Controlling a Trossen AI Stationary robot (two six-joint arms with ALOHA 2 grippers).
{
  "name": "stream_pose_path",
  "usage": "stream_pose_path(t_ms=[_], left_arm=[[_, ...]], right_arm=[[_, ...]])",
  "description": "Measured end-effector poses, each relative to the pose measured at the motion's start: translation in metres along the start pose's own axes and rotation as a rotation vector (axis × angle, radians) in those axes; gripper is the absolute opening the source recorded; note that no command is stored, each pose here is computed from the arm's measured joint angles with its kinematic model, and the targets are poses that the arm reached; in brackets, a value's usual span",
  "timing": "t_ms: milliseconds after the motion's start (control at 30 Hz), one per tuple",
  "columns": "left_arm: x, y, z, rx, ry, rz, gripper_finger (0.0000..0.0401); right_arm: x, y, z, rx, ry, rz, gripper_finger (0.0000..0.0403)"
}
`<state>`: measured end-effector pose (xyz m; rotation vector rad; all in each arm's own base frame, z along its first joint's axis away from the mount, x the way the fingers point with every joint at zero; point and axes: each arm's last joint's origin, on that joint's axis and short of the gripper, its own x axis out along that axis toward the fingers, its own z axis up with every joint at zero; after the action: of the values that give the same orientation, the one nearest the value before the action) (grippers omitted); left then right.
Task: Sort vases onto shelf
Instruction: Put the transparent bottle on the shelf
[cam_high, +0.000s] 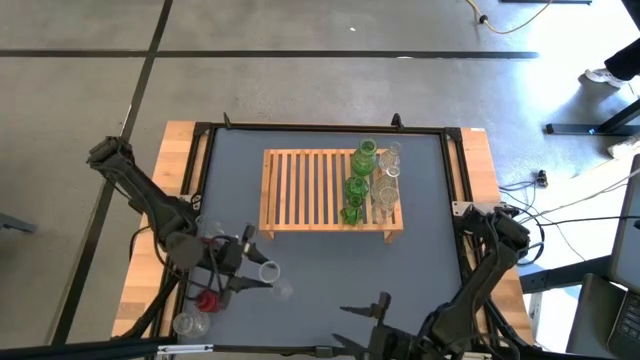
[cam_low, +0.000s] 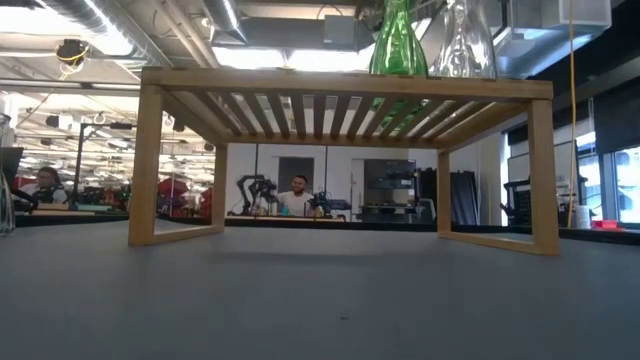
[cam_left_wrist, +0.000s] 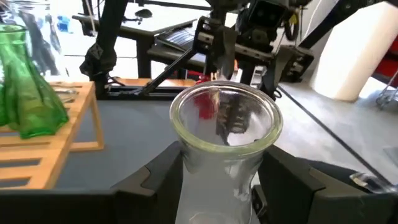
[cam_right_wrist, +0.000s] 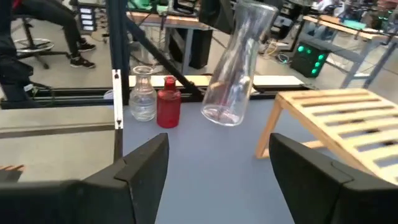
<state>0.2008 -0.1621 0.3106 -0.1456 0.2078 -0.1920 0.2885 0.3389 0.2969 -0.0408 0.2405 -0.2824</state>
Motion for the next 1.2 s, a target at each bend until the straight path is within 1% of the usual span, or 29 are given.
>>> stream_pose_path(t_ms=[100, 167, 267, 367, 433, 533, 633, 700, 800, 933, 1067, 1200], left_arm=[[-0.005, 0.006, 0.004, 0.017, 0.008, 0.016, 0.0177], [-0.007, 0.012, 0.006, 0.025, 0.006, 0.035, 0.0177], [-0.012, 0.023, 0.011, 0.024, 0.015, 0.065, 0.0177], [-0.015, 0.037, 0.015, 0.011, 0.033, 0.073, 0.0177], [-0.019, 0.047, 0.019, 0.001, 0.035, 0.086, 0.0177], [-0.027, 0.063, 0.028, -0.019, 0.013, 0.119, 0.0177], [-0.032, 0.08, 0.034, -0.014, -0.001, 0.17, 0.0177], [-0.035, 0.092, 0.039, -0.011, -0.022, 0.22, 0.0177], [-0.037, 0.107, 0.048, -0.008, -0.019, 0.268, 0.0177], [-0.035, 0.122, 0.048, 0.022, 0.006, 0.339, 0.0177], [-0.036, 0.137, 0.051, 0.035, -0.012, 0.425, 0.0177], [-0.037, 0.147, 0.057, 0.04, -0.058, 0.474, 0.0177]], right_arm=[[0.004, -0.002, 0.013, -0.028, 0.031, 0.064, 0.0264], [0.002, -0.002, 0.021, -0.057, 0.022, 0.071, 0.0264], [-0.003, -0.002, 0.03, -0.127, -0.007, 0.052, 0.0264], [-0.012, -0.005, 0.038, -0.227, -0.031, -0.013, 0.0264], [-0.016, -0.009, 0.041, -0.294, -0.021, -0.037, 0.0264], [-0.016, -0.016, 0.041, -0.343, 0.0, -0.051, 0.0264], [-0.02, -0.026, 0.042, -0.355, 0.033, -0.051, 0.0264], [-0.025, -0.036, 0.042, -0.368, 0.041, -0.1, 0.0264], [-0.03, -0.052, 0.04, -0.361, 0.056, -0.171, 0.0264], [-0.034, -0.071, 0.033, -0.326, 0.038, -0.277, 0.0264], [-0.037, -0.081, 0.025, -0.266, 0.036, -0.313, 0.0264], [-0.04, -0.084, 0.016, -0.24, 0.045, -0.317, 0.0264]])
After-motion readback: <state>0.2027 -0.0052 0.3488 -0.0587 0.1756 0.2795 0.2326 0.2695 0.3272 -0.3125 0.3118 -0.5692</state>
